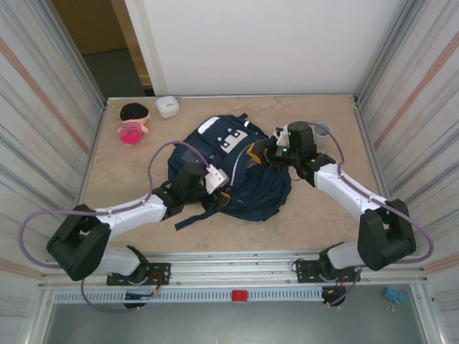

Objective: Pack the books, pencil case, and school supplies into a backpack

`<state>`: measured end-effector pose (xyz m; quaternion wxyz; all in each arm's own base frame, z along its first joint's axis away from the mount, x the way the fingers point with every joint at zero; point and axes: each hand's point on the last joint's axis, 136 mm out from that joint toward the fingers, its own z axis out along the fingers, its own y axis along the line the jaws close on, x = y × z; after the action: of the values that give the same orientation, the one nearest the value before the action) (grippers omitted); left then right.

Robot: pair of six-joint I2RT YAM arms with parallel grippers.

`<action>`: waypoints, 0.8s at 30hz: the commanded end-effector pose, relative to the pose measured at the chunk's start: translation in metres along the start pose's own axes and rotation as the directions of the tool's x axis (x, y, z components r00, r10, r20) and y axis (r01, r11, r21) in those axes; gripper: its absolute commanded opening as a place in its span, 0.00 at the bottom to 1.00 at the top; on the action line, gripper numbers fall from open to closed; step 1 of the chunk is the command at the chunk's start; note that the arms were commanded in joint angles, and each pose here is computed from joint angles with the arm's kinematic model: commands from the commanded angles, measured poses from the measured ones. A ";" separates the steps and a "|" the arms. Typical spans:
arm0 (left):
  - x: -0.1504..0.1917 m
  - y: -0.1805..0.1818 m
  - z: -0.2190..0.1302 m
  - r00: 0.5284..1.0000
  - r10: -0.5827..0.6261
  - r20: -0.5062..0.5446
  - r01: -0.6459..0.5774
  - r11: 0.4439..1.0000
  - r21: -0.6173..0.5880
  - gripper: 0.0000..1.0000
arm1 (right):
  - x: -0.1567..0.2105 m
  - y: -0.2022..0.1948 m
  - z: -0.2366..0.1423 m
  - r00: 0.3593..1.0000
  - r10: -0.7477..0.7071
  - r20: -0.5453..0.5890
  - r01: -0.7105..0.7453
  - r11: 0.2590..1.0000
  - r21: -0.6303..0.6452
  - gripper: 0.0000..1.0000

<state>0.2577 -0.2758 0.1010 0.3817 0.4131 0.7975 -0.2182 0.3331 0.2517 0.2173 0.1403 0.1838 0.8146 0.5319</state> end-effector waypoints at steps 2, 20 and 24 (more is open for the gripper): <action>-0.030 0.005 0.001 0.995 -0.008 0.101 0.012 0.999 -0.033 0.40 | 0.003 0.023 -0.016 0.998 -0.052 0.019 0.053 0.996 -0.071 0.10; -0.043 -0.013 -0.020 0.987 -0.055 0.152 0.050 0.998 0.040 0.00 | 0.009 0.013 -0.014 0.999 -0.040 0.007 0.040 0.998 -0.048 0.33; -0.043 -0.013 -0.019 0.984 -0.074 0.160 0.069 0.997 0.040 0.00 | 0.028 -0.006 -0.012 1.000 -0.026 -0.017 0.026 1.000 -0.005 0.52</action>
<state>0.2524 -0.2839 0.1234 0.3988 0.3835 0.7936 -0.2533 0.3215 0.2473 0.2155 0.1488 0.1836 0.8143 0.5301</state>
